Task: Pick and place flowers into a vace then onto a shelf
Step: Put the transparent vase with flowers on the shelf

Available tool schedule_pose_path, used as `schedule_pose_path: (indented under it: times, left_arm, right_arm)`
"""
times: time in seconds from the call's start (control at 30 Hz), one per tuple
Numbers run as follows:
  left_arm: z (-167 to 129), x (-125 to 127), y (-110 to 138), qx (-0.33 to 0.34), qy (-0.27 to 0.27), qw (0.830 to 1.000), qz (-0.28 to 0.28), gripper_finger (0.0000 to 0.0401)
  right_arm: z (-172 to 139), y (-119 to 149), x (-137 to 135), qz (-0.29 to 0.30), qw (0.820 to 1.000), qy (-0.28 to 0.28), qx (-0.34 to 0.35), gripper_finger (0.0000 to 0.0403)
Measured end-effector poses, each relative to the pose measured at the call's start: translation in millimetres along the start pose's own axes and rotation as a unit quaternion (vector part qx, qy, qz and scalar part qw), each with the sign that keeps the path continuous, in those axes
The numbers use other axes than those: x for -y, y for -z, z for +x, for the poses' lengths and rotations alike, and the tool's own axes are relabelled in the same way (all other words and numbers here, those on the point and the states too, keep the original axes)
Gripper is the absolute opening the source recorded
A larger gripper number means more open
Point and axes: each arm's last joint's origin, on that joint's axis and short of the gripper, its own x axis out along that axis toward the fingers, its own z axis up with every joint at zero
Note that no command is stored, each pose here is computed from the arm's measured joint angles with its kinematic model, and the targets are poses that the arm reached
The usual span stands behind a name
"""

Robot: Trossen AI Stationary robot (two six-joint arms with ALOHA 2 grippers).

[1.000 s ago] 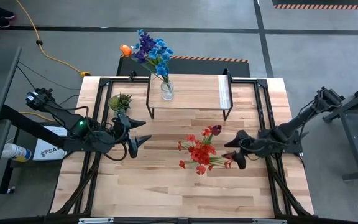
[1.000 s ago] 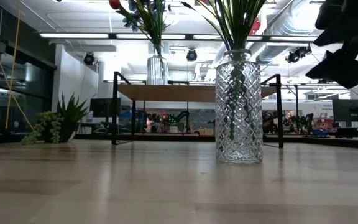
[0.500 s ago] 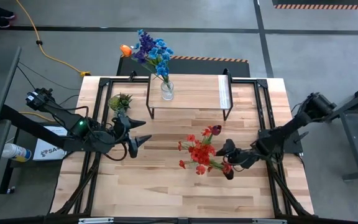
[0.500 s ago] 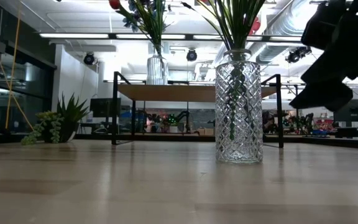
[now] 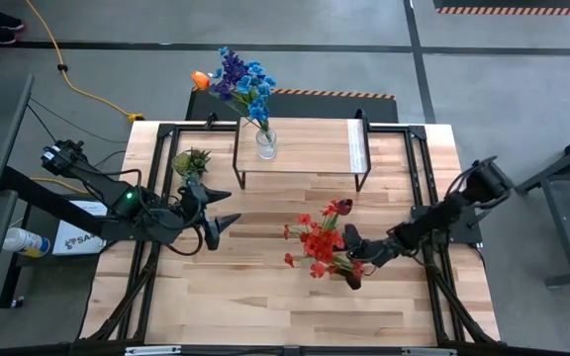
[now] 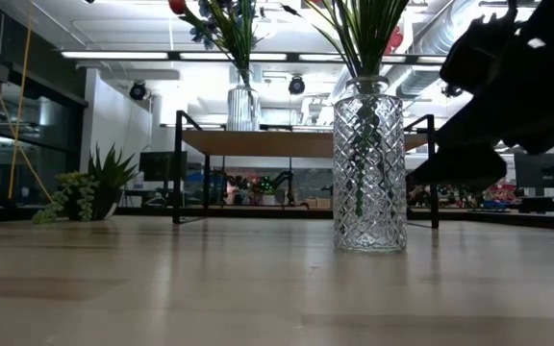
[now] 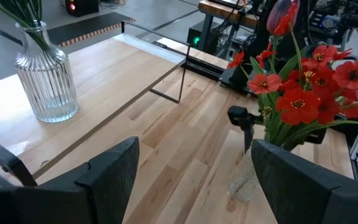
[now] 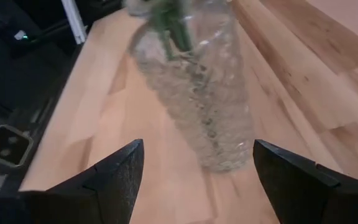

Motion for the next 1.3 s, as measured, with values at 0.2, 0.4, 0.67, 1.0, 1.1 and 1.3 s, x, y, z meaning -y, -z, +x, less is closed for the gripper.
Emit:
schedule_pose_path:
  times: [0.2,0.4,0.67,1.0,1.1,1.3]
  left_arm:
    - [0,0,0,0.000,0.000,1.000,0.000,0.0342]
    - [0,0,0,0.000,0.000,1.000,0.000,0.0342]
    - [0,0,0,0.000,0.000,1.000,0.000,0.0342]
    - [0,0,0,-0.002,-0.001,1.000,0.002,0.0342]
    - [0,0,0,-0.003,0.001,1.000,0.002,0.0342]
    - [0,0,1,-0.004,0.003,1.000,0.002,0.0342]
  right_arm:
    - [8,-3,9,0.007,1.000,0.019,0.010,0.0291]
    - [22,-14,4,-0.024,1.000,-0.003,0.007,0.0291]
    - [40,-21,-5,-0.042,0.999,-0.005,-0.017,0.0291]
    - [55,-23,-12,-0.053,0.998,-0.003,-0.017,0.0291]
    - [56,-25,-11,-0.052,0.999,0.005,-0.009,0.0291]
    - [56,-26,-11,-0.050,0.999,0.009,-0.003,0.0291]
